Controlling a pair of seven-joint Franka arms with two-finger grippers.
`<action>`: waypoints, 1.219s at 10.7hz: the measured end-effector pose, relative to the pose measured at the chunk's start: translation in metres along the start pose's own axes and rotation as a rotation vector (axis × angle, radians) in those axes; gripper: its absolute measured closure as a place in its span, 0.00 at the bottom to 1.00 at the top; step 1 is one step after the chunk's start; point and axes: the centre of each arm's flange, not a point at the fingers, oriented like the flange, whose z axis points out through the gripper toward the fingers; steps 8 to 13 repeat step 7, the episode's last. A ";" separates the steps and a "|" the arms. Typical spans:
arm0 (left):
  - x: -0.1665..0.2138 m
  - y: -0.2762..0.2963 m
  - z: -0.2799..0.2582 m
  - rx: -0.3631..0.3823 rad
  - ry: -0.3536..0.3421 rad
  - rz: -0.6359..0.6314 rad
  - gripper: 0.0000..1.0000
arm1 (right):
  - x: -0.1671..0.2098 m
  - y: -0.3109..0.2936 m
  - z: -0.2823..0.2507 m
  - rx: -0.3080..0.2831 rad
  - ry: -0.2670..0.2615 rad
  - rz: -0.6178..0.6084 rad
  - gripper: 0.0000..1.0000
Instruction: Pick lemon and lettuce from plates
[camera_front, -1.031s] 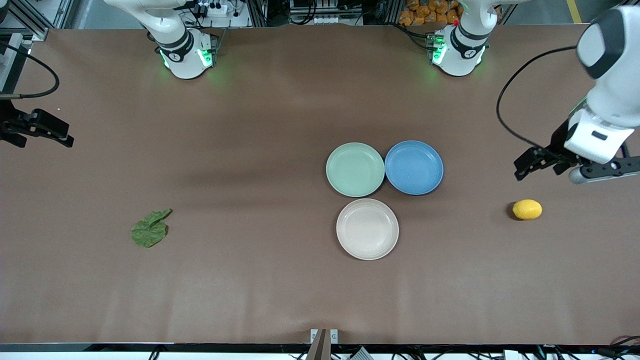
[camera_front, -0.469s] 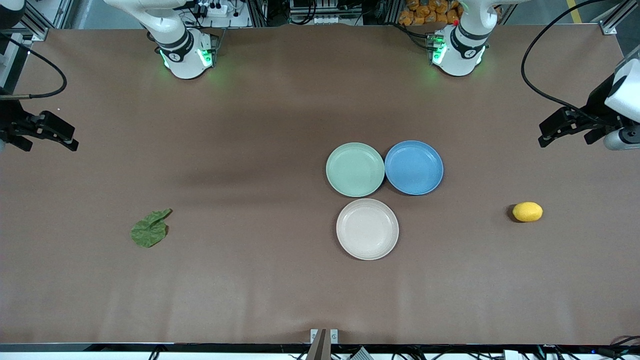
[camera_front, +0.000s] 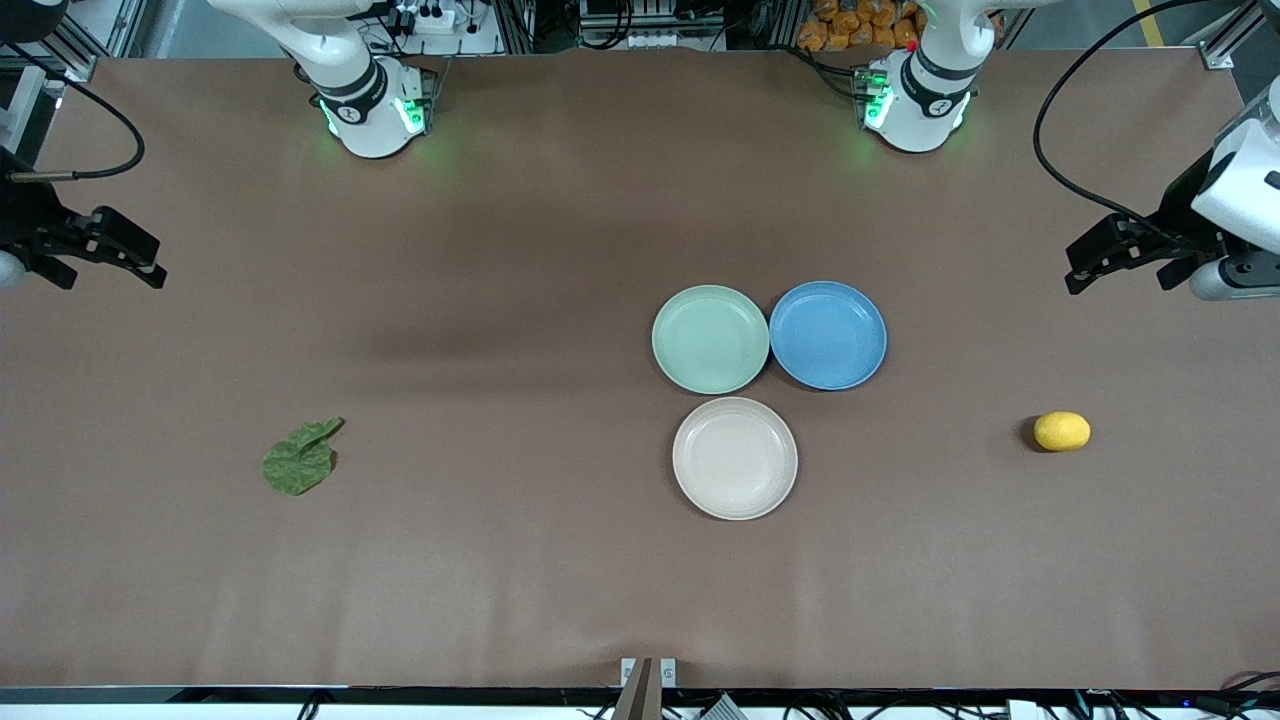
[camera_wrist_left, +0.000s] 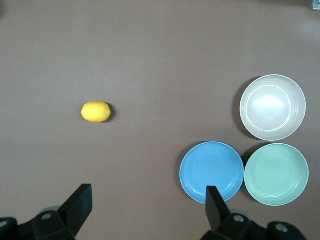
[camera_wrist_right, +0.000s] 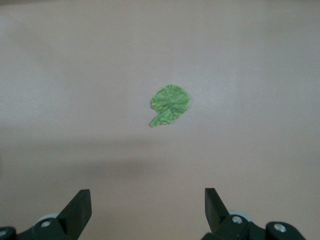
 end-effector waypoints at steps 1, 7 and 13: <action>0.000 0.000 0.000 0.000 0.000 0.000 0.00 | 0.000 0.001 0.001 0.000 0.000 0.001 0.00; 0.000 -0.001 0.000 0.000 0.000 -0.001 0.00 | 0.000 0.000 0.002 0.002 -0.004 0.001 0.00; 0.000 -0.001 0.000 0.000 0.000 -0.001 0.00 | 0.000 0.000 0.002 0.002 -0.004 0.001 0.00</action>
